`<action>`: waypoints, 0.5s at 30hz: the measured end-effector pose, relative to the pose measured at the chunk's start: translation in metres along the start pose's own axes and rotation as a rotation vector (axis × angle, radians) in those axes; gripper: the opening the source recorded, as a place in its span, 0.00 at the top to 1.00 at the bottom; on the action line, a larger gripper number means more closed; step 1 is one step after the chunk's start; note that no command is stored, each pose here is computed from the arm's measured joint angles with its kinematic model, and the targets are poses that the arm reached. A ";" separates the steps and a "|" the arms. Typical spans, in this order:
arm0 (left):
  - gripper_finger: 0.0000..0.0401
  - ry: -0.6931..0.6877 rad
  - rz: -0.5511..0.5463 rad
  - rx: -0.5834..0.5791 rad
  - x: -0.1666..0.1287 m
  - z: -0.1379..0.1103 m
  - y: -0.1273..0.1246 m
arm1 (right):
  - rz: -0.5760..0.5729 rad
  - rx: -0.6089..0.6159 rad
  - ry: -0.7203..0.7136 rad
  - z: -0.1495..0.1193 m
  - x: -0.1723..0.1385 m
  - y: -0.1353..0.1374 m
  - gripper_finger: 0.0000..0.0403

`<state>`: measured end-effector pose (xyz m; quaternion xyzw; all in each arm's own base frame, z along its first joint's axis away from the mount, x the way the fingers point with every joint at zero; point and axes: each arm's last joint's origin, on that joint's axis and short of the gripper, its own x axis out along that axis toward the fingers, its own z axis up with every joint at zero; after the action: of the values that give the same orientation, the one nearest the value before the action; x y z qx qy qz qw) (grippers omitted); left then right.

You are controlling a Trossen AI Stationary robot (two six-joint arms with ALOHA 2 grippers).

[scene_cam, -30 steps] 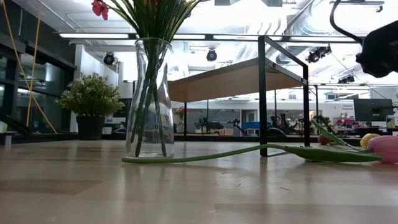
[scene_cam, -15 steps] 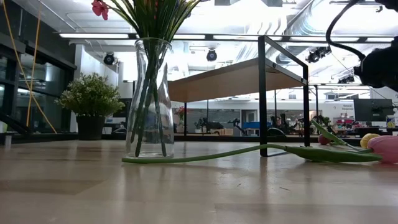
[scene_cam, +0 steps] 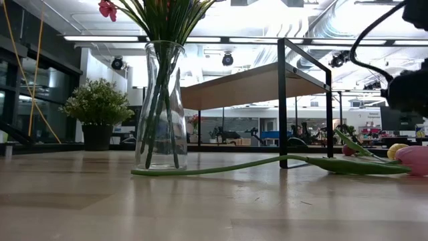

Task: Pick and place flowers into a vace then onto a shelf
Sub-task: Put the yellow tulip into the right transparent vase

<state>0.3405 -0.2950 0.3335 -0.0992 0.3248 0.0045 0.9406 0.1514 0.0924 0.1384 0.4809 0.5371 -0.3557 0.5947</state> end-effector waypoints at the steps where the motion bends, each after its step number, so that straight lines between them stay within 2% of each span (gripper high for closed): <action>1: 0.47 0.001 -0.001 0.000 0.000 0.000 0.000 | 0.009 0.001 0.004 0.000 0.003 -0.001 0.65; 15: 0.47 -0.016 0.019 0.000 0.000 0.000 0.001 | 0.002 0.007 0.024 0.001 0.010 -0.009 0.65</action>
<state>0.3408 -0.2944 0.3338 -0.0961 0.3180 0.0145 0.9431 0.1455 0.0895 0.1269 0.4877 0.5424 -0.3511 0.5871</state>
